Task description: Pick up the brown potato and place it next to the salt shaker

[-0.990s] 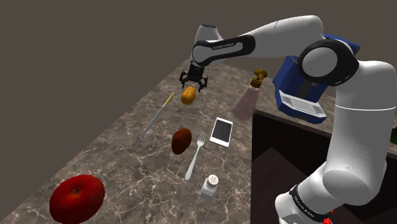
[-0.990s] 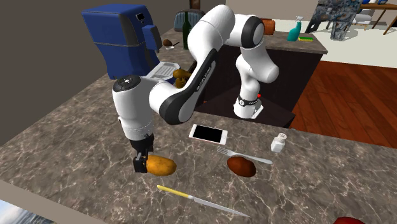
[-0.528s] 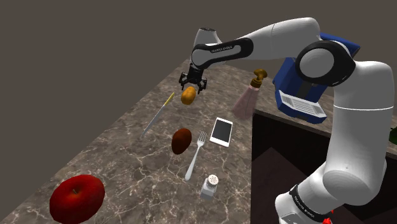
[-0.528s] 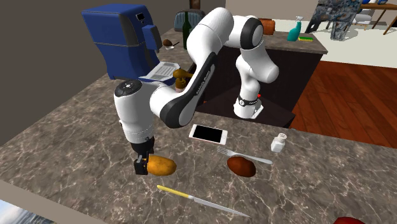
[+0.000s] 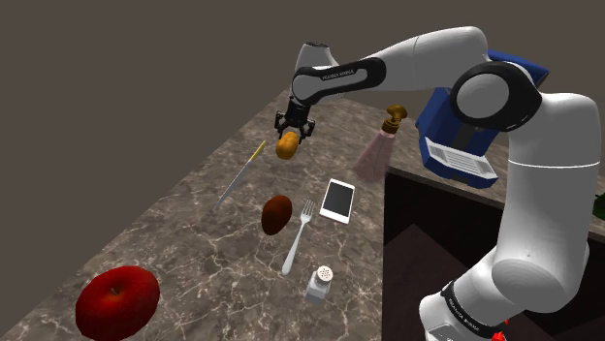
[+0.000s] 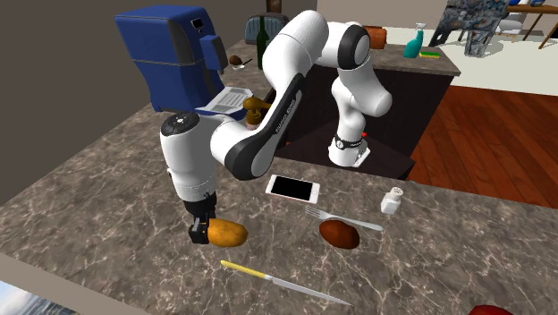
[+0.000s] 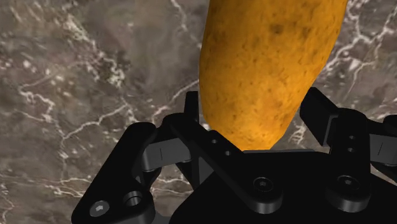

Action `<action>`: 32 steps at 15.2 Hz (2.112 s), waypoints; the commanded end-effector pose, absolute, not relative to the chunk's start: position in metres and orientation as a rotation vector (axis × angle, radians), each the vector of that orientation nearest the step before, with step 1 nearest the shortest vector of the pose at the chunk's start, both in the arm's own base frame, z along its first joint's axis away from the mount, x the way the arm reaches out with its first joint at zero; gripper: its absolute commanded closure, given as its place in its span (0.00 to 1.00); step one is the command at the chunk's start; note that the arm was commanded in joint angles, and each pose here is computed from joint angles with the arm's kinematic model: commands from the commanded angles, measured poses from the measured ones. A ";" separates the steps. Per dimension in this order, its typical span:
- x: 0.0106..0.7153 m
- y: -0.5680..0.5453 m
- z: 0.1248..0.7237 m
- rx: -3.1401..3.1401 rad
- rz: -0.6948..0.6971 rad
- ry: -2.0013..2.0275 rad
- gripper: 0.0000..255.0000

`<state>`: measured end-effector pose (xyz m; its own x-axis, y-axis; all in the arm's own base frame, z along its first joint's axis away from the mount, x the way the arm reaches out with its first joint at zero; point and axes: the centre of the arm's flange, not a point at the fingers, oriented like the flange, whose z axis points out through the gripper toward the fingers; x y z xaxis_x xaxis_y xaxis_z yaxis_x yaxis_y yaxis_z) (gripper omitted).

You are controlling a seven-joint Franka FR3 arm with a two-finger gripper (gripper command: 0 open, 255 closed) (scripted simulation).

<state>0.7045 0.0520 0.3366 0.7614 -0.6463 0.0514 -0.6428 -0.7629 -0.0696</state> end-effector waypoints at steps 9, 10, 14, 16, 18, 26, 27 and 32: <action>0.704 0.052 0.362 -2.904 -0.110 1.062 1.00; 0.704 0.052 0.368 -2.904 -0.110 1.062 1.00; 0.704 0.052 0.389 -2.904 -0.110 1.062 1.00; 0.704 0.052 0.399 -2.904 -0.110 1.062 1.00; 0.704 0.052 0.410 -2.904 -0.110 1.062 1.00; 0.704 0.052 0.452 -2.904 -0.110 1.062 1.00; 0.704 0.052 0.458 -2.904 -0.110 1.062 1.00; 0.704 0.052 0.484 -2.904 -0.110 1.062 1.00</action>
<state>0.7040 0.0516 0.4776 0.7616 -0.6461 0.0507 -0.6426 -0.7630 -0.0695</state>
